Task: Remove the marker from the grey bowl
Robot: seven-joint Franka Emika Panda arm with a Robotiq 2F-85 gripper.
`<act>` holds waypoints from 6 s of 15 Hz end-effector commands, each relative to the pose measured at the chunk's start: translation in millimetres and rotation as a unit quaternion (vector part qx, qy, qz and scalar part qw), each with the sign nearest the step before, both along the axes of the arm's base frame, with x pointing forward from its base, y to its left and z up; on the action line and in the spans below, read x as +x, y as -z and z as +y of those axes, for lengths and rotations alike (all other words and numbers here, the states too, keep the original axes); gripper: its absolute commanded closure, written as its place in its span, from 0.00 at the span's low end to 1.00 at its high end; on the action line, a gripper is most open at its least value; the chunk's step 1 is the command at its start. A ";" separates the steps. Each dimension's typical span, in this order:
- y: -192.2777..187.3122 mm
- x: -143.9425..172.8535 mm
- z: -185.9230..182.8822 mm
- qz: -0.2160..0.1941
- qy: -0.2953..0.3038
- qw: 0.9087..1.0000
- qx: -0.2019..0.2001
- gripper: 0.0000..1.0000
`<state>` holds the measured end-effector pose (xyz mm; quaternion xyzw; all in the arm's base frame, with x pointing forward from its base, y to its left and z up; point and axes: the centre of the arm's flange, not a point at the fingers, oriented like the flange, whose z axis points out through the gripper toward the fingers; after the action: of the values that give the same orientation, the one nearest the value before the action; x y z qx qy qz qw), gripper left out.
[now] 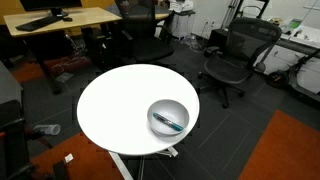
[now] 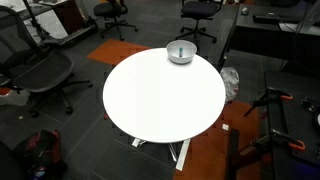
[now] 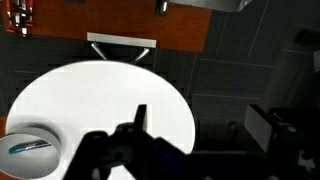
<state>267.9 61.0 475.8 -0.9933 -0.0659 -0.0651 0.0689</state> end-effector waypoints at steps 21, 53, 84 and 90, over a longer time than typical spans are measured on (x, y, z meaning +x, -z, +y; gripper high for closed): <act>8.9 130.3 -87.6 -0.078 0.286 0.954 0.030 0.00; 203.3 343.1 -270.2 0.025 0.706 0.708 0.011 0.00; 330.5 382.3 -327.7 0.073 0.690 0.720 -0.015 0.48; 330.1 384.0 -330.0 0.072 0.689 0.721 -0.009 0.95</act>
<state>645.7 -265.2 143.2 -0.7639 0.6442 -0.0357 -0.0124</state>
